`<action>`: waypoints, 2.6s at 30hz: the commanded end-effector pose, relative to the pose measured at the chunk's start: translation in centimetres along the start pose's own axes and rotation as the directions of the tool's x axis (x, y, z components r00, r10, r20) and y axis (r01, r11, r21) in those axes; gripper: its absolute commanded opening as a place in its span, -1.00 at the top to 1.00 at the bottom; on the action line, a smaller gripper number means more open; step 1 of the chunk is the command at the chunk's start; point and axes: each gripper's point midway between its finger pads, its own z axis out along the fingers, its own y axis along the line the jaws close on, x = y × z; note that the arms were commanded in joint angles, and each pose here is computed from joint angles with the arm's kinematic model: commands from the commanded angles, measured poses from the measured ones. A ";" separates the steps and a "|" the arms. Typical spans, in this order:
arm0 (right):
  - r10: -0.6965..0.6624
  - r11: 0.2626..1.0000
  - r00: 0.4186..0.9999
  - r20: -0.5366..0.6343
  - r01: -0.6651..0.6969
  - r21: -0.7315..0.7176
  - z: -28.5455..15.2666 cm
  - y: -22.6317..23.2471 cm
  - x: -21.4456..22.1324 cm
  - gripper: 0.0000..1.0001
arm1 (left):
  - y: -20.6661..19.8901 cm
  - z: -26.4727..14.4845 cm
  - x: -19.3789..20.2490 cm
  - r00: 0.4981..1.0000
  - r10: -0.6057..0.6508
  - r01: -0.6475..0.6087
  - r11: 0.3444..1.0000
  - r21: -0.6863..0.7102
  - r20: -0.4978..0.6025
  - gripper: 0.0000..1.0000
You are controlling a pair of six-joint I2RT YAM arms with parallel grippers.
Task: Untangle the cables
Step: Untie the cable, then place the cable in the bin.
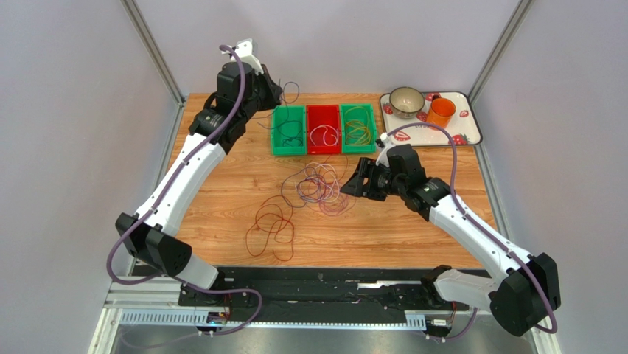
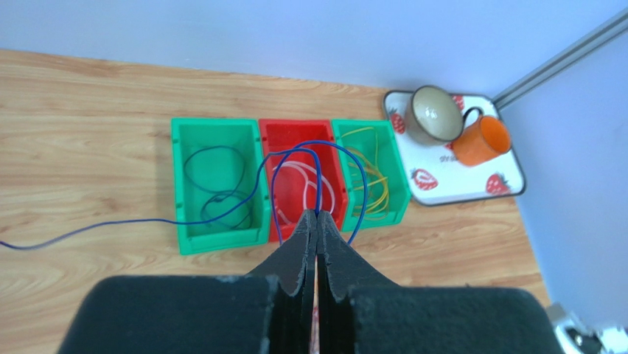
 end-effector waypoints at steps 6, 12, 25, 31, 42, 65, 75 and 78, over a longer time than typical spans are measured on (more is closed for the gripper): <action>-0.015 1.000 1.000 0.015 0.016 -0.022 -1.0 0.5 0.3 -0.27 | -1.8 6.1 -3.2 0.936 -0.341 0.312 0.919 0.239 0.085 1.00; -0.017 1.000 1.000 0.014 0.017 -0.013 -1.5 0.1 0.8 -0.26 | -2.1 10.4 -3.2 0.869 -0.481 0.418 0.838 0.351 0.114 1.00; -0.028 1.000 0.999 0.024 0.028 0.006 -2.6 -0.4 1.3 -0.27 | 3.1 15.4 1.7 0.755 -0.640 0.565 0.747 0.351 0.145 1.00; -0.020 1.000 1.000 0.020 0.020 0.006 -2.4 -0.3 1.3 -0.27 | 6.2 16.7 4.1 0.728 -0.673 0.618 0.727 0.299 0.130 1.00; -0.003 1.000 1.000 0.009 0.003 -0.013 -1.8 0.1 1.2 -0.26 | 10.5 16.1 8.6 0.780 -0.616 0.611 0.788 0.079 0.108 1.00; 0.011 1.000 1.000 -0.016 -0.011 -0.029 -0.7 0.7 0.9 -0.25 | 5.0 16.3 9.4 0.752 -0.646 0.655 0.754 0.043 -0.132 1.00; 0.004 1.000 1.000 -0.019 -0.005 -0.026 -0.7 0.6 1.1 -0.25 | 3.4 14.7 7.9 0.835 -0.536 0.530 0.844 -0.079 -0.124 1.00; 0.004 1.000 1.000 -0.014 -0.005 -0.026 -0.7 0.5 1.1 -0.25 | 3.1 13.8 7.0 0.879 -0.465 0.454 0.884 -0.113 -0.103 1.00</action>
